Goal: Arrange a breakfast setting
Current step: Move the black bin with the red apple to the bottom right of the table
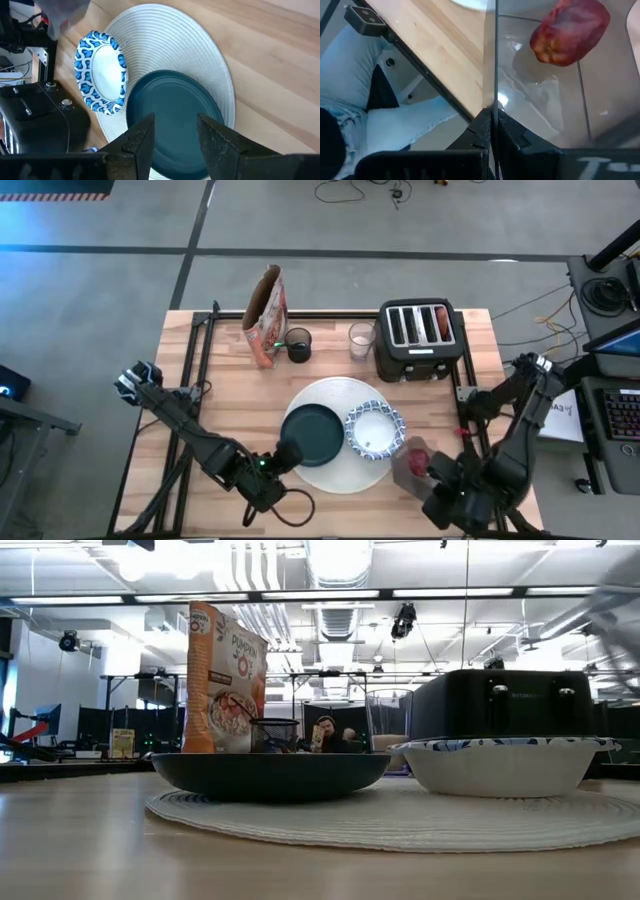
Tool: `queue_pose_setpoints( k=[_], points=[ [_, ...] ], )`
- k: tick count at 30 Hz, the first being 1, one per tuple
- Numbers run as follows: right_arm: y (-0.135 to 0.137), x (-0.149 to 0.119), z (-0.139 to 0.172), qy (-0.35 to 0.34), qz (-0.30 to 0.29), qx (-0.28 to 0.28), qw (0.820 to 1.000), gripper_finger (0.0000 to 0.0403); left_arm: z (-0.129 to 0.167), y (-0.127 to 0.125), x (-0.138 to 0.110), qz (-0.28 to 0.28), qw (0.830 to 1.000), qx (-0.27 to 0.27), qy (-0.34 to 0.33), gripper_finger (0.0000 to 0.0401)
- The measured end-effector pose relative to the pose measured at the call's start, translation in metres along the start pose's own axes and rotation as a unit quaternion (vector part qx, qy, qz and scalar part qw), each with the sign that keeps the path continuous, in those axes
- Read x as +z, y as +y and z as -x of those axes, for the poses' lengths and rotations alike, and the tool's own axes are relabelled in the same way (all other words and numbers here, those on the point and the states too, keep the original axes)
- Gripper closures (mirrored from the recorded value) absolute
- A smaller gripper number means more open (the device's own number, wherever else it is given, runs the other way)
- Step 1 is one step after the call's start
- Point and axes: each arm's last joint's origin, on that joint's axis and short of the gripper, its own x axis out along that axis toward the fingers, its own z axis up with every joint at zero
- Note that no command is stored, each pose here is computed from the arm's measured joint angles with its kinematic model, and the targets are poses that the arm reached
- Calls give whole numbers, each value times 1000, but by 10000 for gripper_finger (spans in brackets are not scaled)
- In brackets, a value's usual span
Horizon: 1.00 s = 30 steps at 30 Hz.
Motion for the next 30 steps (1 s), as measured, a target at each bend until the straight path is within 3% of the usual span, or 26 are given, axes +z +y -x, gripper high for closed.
queue_pose_setpoints(
  k=[10, 19, 25, 30],
  points=[
    [6, -19, -24, -3, -76, -38, 996, 394, 6, -10, 6, -10, 1000, -4, -11, 272],
    [12, -31, -60, 56, -165, -135, 975, 394, 8, -15, 9, -5, 1000, -6, -14, 272],
    [16, -37, -74, 100, -167, -157, 968, 394, 8, -15, 9, -5, 1000, -7, -14, 272],
    [23, -39, -74, 124, -147, -123, 974, 394, 8, -15, 9, -5, 1000, -6, -14, 272]
  ],
)
